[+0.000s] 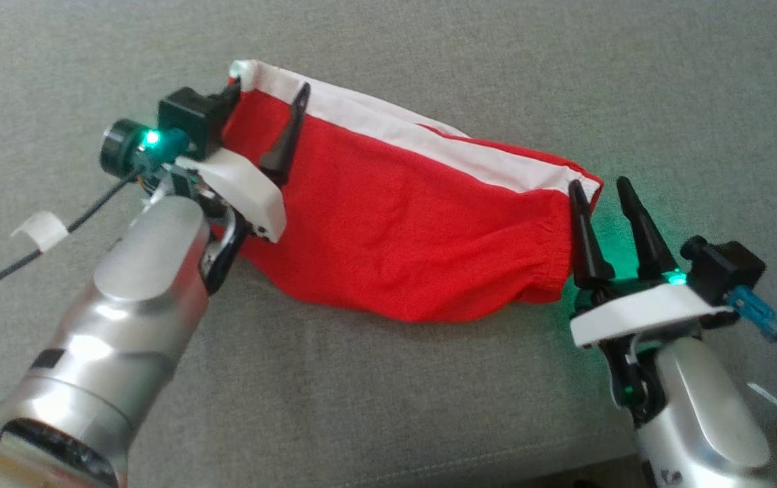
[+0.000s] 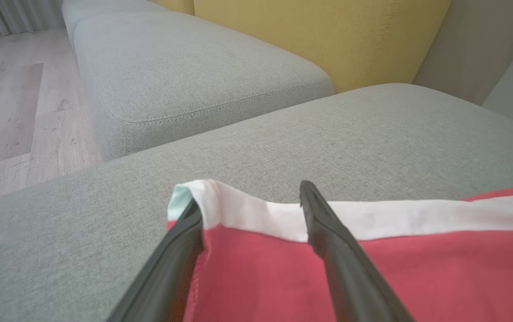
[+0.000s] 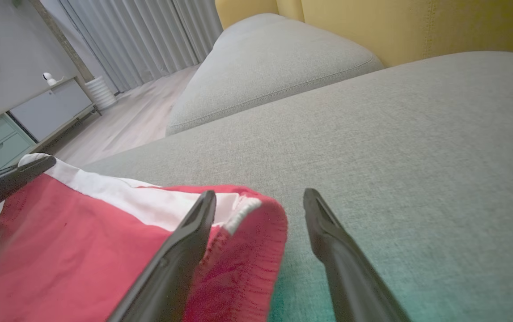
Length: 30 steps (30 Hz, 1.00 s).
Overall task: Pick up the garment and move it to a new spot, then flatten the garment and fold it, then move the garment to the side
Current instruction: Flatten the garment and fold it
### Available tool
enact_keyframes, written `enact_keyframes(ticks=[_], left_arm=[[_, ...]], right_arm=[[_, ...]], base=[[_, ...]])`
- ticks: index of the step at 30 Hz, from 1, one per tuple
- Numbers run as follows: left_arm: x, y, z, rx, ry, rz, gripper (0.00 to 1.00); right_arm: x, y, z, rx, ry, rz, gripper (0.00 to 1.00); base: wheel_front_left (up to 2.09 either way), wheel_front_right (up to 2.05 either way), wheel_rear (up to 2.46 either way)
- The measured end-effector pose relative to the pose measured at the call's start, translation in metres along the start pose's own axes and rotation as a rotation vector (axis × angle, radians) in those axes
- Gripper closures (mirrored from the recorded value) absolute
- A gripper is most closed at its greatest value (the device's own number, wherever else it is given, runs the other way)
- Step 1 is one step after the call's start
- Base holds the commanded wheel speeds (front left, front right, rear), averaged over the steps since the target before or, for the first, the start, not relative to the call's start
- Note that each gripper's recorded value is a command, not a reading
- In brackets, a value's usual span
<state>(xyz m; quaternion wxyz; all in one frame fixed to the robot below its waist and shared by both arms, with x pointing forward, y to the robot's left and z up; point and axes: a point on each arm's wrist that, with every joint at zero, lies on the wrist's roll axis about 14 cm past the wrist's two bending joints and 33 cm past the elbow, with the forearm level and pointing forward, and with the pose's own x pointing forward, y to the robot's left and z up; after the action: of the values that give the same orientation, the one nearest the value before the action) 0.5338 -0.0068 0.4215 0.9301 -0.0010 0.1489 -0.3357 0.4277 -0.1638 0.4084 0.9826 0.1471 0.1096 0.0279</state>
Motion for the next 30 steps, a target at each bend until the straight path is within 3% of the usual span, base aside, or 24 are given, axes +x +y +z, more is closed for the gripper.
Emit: enact_keyframes(ticks=[7, 15, 23, 30], left_arm=[[-0.018, -0.005, -0.004, 0.027, 0.038, 0.008, 0.0], [-0.037, 0.001, -0.006, 0.005, 0.054, 0.06, 0.0], [-0.074, 0.006, -0.062, -0.164, 0.219, 0.172, 0.0], [-0.074, 0.003, -0.07, -0.261, 0.26, 0.178, 0.0]], right_arm=[[-0.019, -0.006, -0.003, -0.04, 0.017, -0.022, 0.0], [-0.031, -0.01, 0.021, -0.065, -0.036, -0.041, 0.0], [-0.05, -0.012, 0.042, -0.104, -0.074, -0.053, 0.0], [-0.058, -0.016, 0.056, -0.115, -0.094, -0.073, 0.0]], base=[[0.0, 0.0, 0.0], [0.0, 0.0, 0.0], [0.0, 0.0, 0.0], [0.0, 0.0, 0.0]])
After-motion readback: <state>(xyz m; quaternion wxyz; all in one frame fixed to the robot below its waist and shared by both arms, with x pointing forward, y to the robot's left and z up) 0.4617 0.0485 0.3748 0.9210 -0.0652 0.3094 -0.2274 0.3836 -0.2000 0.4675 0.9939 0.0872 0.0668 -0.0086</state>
